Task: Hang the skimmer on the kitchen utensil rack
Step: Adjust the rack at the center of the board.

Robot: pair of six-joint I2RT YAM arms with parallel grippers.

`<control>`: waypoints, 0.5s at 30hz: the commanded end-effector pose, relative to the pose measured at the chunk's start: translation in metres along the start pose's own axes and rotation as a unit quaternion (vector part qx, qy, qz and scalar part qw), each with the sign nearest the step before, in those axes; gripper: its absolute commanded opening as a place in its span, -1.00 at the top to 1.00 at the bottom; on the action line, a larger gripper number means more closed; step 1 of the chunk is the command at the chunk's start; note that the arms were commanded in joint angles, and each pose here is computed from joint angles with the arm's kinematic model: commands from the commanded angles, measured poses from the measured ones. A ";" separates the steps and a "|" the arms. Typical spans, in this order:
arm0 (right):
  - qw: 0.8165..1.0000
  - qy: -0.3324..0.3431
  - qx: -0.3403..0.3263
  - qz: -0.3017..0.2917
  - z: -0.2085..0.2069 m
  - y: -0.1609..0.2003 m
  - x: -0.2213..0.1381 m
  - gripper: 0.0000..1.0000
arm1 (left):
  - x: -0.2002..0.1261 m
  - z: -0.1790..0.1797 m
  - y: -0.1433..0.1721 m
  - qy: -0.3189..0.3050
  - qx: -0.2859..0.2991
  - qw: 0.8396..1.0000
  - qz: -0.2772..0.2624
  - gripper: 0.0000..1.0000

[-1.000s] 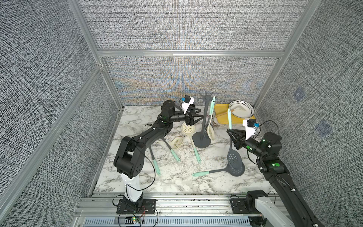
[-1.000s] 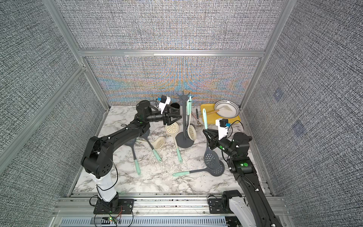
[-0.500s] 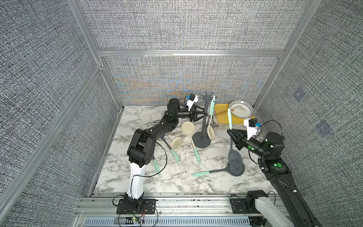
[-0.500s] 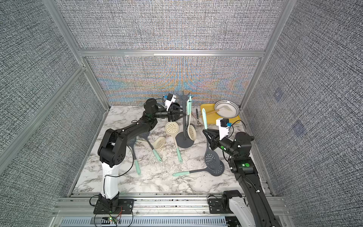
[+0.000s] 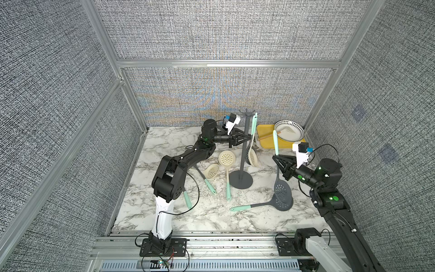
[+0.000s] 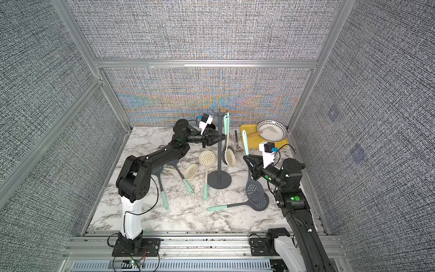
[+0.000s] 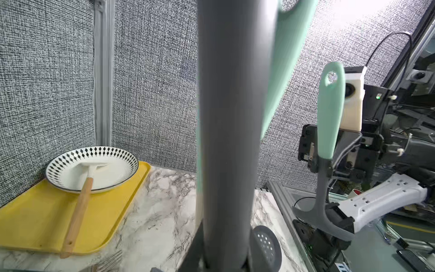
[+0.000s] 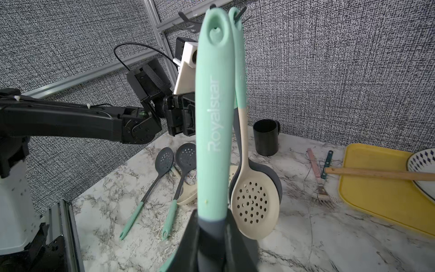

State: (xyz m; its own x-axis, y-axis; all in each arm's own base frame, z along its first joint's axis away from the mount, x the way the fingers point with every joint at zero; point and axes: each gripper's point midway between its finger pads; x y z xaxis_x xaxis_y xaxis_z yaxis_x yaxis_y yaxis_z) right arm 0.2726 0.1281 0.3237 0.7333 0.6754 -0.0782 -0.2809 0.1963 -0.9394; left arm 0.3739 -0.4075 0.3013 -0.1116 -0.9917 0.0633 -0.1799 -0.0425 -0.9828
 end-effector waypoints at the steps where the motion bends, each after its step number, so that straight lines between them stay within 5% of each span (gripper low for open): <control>1: 1.000 0.003 -0.009 -0.006 0.001 -0.003 -0.001 1.00 | -0.007 0.000 -0.002 -0.050 -0.002 0.999 0.010 0.86; 7: 1.000 0.010 -0.008 -0.008 -0.001 0.001 -0.004 1.00 | -0.012 -0.002 -0.007 -0.204 0.048 0.977 0.040 0.95; 15: 0.999 0.031 -0.018 -0.020 -0.003 -0.001 -0.012 1.00 | -0.016 0.007 -0.022 -0.388 0.086 0.918 -0.003 0.95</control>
State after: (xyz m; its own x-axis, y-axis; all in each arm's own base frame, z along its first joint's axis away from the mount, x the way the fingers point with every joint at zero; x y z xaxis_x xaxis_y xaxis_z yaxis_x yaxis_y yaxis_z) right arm 0.2690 0.1213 0.3171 0.7635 0.6401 -0.0859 -0.2718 0.1979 -0.9418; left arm 0.3603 -0.4054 0.3007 0.4184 -0.9036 -0.0914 -0.1291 0.0404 -0.9908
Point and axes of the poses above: each gripper's point midway between its finger pads, its own x axis out along the fingers, its own z axis along the line the jaws close on, y = z × x, and after that the axes turned 6 degrees about x, right-handed
